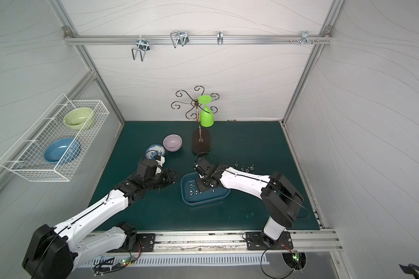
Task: Take out the wing nut from the storage box
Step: Pick up the wing nut from the storage box.
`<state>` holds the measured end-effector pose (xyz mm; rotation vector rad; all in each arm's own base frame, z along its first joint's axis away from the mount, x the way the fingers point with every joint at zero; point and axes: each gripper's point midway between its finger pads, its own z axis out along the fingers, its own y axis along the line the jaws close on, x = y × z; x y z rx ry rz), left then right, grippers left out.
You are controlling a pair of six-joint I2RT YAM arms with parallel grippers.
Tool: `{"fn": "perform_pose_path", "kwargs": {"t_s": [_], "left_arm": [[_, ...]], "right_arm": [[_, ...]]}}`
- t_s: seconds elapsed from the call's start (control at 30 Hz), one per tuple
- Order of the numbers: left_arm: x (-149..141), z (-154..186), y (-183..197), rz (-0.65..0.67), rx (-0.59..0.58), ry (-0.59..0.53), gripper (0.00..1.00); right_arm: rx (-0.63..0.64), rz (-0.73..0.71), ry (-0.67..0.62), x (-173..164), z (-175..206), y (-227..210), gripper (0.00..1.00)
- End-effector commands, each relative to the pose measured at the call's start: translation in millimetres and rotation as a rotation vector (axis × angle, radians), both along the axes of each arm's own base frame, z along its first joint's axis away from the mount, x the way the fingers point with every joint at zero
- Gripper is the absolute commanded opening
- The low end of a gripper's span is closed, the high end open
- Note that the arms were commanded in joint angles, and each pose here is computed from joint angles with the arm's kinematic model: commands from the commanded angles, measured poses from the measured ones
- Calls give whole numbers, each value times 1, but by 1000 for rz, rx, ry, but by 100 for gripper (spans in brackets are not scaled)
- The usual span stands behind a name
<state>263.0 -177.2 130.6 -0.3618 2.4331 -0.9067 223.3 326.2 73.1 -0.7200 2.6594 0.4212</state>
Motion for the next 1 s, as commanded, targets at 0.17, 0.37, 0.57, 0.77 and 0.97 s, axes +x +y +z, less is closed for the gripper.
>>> {"fn": "perform_pose_path", "kwargs": {"t_s": [0.17,0.37,0.57,0.77,0.97], "left_arm": [[2,0,-2,-24,11,-5,51],[1,-5,-2,-29,11,0,51],[0,-7,-1,-28,16,1,51],[-1,-9,-1,-28,16,3,51],[-1,-11,-1,-30,17,8,50]], "right_arm": [[-66,-88,79,-6,-22,-3,33],[-81,-86,89,-5,-31,1,32],[-74,-80,90,-4,-35,5,31],[-77,-72,95,-3,-40,9,30],[-88,-65,89,0,-43,12,24]]}}
